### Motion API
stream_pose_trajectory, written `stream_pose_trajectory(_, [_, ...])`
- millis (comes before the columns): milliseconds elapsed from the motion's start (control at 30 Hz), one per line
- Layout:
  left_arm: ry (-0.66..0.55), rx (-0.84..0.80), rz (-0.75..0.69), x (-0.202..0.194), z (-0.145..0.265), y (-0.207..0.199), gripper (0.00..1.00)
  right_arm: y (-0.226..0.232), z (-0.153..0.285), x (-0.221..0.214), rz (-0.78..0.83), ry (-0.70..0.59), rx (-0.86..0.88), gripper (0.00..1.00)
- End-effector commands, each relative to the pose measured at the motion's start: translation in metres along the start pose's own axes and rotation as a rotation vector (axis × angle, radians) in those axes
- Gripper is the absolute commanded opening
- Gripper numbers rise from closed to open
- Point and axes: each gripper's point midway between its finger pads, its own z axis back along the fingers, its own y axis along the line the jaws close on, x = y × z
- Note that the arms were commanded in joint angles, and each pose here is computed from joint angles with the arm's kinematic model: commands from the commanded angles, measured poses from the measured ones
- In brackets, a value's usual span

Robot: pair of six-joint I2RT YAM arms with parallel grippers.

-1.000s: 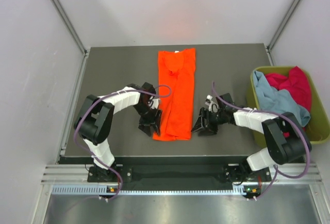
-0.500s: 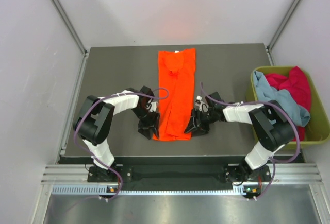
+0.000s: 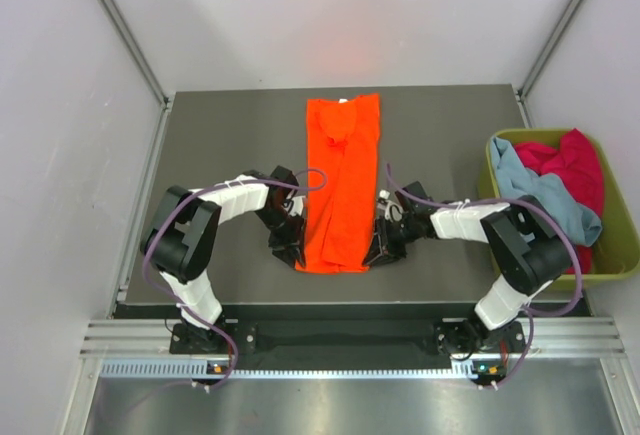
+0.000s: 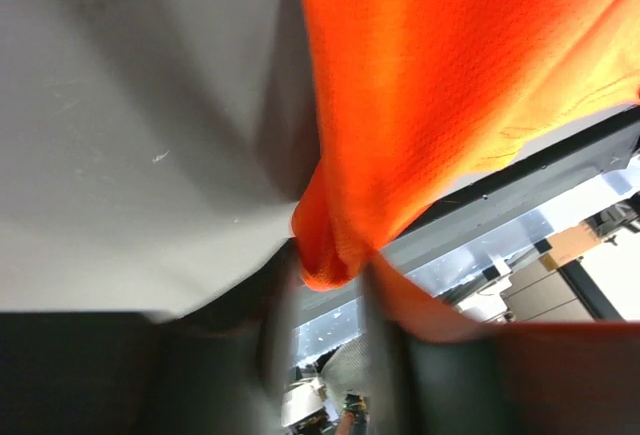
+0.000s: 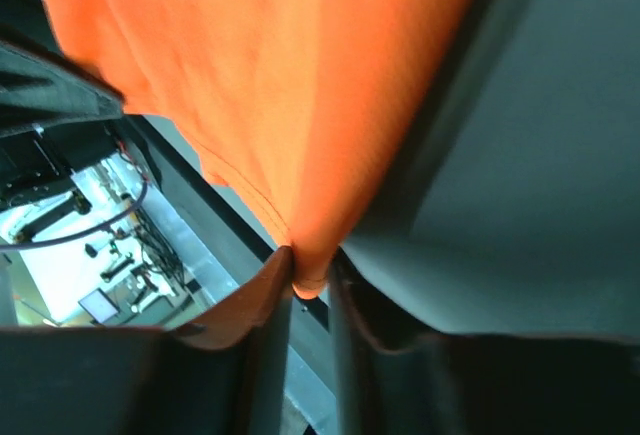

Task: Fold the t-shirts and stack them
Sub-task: Fold the tshirt

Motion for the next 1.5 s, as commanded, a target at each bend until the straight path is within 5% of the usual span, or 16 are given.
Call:
stream_pose_trajectory(0, [-0.039,-0.049,-0.018,0.011,0.007,-0.013,0.30,0.001,0.004,-0.011,0.034,-0.006,-0.002,0.13])
stream_pose_trajectory(33, [-0.039,-0.053,-0.019,0.011,0.008,-0.014,0.23,0.002,0.006,-0.012,0.039,-0.012,-0.001,0.00])
stream_pose_trajectory(167, [-0.042,-0.067,-0.033,0.008,0.010,-0.017,0.00,0.004,0.015,-0.015,0.083,-0.015,-0.015,0.00])
stream_pose_trajectory(633, [-0.146,-0.143,-0.303,0.014,0.049,-0.079,0.00,0.026,0.069,-0.004,0.280,-0.149,-0.025,0.00])
stream_pose_trajectory(967, [-0.288,-0.075,-0.417,0.051,0.094,-0.101,0.00,0.067,0.117,0.070,0.324,-0.344,0.010,0.00])
stream_pose_trajectory(1467, [-0.410,-0.053,-0.307,0.203,0.129,-0.073,0.00,0.082,0.126,0.211,0.367,-0.488,-0.011,0.00])
